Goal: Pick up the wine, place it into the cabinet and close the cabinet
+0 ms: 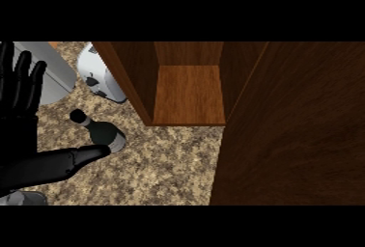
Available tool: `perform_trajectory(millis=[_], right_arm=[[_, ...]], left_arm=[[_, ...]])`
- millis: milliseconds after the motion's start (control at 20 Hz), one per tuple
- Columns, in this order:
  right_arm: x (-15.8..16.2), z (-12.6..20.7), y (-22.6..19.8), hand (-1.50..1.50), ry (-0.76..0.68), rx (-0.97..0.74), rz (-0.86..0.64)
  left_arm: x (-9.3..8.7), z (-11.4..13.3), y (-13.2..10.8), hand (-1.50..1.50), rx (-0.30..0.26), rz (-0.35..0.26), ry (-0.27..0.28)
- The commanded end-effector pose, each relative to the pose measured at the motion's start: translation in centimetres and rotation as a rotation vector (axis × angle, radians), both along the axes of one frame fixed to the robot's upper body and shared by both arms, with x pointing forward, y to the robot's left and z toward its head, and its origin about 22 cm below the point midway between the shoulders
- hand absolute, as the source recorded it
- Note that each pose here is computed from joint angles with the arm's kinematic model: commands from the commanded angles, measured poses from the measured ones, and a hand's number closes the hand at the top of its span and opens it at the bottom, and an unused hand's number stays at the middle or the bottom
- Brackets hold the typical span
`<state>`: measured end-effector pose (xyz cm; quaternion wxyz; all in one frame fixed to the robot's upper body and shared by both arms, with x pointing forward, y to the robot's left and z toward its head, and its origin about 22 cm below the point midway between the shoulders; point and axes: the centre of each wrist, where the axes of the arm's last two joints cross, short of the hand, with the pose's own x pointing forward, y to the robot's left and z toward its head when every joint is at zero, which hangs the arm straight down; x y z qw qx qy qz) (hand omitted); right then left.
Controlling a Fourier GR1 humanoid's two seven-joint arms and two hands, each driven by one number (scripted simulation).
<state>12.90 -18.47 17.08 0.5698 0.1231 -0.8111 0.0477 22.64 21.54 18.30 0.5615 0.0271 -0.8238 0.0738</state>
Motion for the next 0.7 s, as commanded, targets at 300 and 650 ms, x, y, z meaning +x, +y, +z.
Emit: perform_trajectory(millis=[300, 650], right_arm=[[-2.7, 3.7, -0.1, -1.50, -0.047, -0.014, -0.040], [-3.4, 3.2, 0.9, -1.50, -0.025, 0.003, -0.040]], left_arm=[[-2.2, 1.1, -1.4, -1.50, -0.008, 0.024, 0.034], [-1.5, 0.4, 0.6, -1.50, 0.009, 0.063, 0.092]])
